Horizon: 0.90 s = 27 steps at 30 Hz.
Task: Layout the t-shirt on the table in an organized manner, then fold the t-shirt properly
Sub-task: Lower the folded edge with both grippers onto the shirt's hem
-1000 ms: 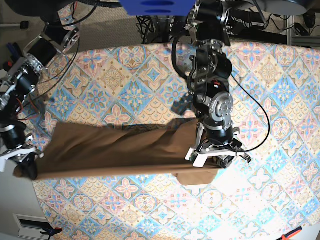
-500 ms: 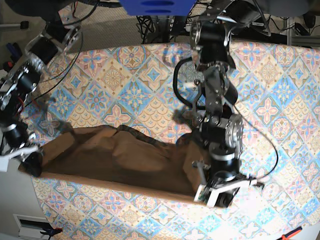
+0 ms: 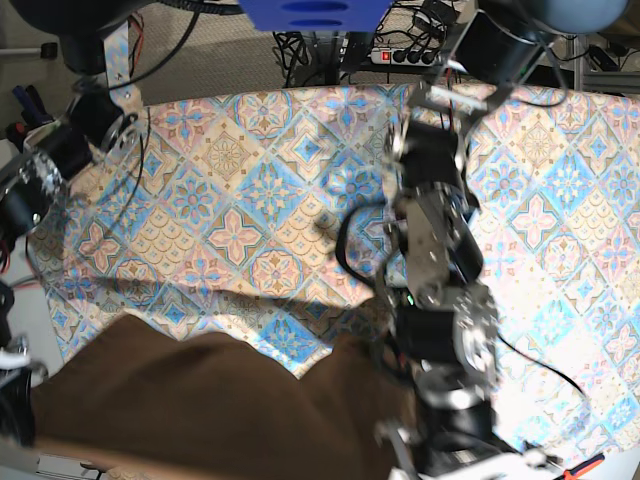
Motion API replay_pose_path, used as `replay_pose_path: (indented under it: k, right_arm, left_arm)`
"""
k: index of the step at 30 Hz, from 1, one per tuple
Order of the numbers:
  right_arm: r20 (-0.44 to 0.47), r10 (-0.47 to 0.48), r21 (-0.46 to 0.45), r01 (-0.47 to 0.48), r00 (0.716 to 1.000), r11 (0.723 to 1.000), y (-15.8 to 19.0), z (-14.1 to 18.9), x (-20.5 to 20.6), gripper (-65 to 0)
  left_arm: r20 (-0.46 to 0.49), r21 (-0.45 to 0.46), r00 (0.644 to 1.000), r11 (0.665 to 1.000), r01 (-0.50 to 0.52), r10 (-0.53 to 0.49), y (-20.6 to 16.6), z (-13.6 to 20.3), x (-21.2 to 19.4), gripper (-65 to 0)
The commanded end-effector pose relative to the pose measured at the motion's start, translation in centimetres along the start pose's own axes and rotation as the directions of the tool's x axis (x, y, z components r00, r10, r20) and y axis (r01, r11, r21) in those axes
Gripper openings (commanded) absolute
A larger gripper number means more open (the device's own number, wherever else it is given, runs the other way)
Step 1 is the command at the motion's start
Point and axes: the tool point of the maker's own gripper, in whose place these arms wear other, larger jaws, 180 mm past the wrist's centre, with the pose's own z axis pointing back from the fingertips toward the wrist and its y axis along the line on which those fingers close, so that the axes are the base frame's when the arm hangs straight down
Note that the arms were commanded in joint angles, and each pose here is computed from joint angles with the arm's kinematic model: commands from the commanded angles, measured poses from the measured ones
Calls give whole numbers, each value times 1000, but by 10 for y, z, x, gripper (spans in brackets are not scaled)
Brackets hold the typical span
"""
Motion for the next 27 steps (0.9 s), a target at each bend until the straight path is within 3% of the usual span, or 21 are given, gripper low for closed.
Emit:
replay_pose_path:
  k: [1, 5, 10, 12, 19, 27]
  right_arm:
    - [79, 26, 25, -28, 997, 999, 8, -2, 27, -650]
    - [129, 42, 67, -51, 991, 996, 26, -10, 51, -650]
    - [143, 2, 92, -15, 990, 996, 44, -21, 72, -650]
    - [154, 37, 88, -51, 987, 995, 52, -29, 83, -650]
    - [31, 146, -7, -146, 989, 989, 48, -57, 69, -650]
    - [95, 185, -22, -184, 978, 983, 55, -45, 84, -650]
  left_arm:
    - [40, 59, 999, 998, -31, 29, 21, 0, 22, -650]
    - [-64, 95, 993, 991, -97, 103, 49, -2, 32, -650]
    - [-191, 63, 971, 989, -136, 146, 48, 1, 21, -650]
    - [-231, 66, 962, 989, -135, 147, 49, 3, 16, -650]
    - [-153, 94, 975, 985, -148, 161, 67, 4, 47, -650]
    - [-207, 21, 975, 997, -73, 76, 28, 8, 24, -650]
